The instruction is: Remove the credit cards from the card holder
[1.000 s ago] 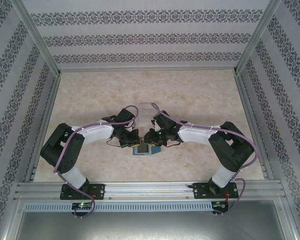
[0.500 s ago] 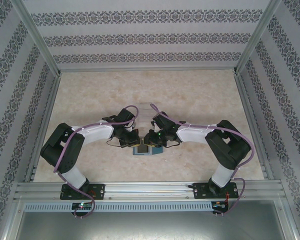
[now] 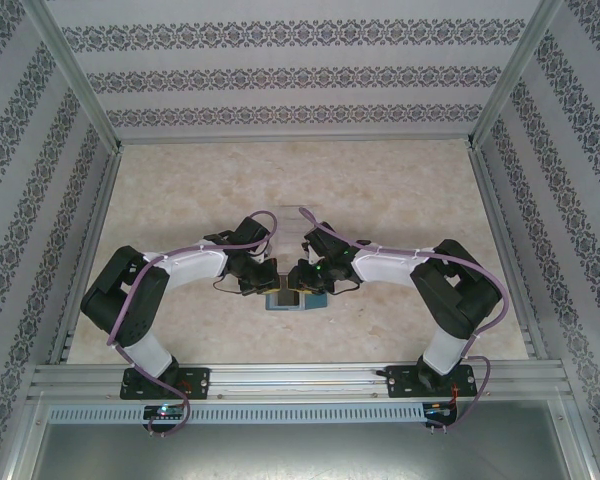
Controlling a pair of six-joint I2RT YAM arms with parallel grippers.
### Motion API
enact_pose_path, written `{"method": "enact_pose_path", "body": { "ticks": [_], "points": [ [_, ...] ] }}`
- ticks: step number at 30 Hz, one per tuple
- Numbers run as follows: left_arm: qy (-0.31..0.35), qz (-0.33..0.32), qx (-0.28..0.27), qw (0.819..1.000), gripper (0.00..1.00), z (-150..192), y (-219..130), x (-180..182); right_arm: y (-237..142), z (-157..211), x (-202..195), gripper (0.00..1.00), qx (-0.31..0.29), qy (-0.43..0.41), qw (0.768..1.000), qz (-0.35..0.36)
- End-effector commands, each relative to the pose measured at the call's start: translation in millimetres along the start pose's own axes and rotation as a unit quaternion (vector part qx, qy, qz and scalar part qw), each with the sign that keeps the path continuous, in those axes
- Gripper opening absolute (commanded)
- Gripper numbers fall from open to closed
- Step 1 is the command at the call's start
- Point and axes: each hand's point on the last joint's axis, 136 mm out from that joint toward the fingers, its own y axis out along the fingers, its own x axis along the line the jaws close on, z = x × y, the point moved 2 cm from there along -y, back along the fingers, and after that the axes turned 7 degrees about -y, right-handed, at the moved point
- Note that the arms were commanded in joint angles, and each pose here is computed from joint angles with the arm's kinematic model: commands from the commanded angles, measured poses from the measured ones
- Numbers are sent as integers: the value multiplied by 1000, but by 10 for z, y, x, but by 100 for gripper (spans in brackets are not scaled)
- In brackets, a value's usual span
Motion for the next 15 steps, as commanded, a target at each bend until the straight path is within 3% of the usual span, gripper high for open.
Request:
{"method": "enact_pose_path", "body": {
  "ticks": [1,15],
  "points": [
    [5,-14,0,1000,5,10,11,2,-73,-23,-99,32,-6,2,1000,30],
    [27,-8,-5,1000,4,23,-92,-192,-196,-45,10,34,-16,-3,1000,12]
  ]
}}
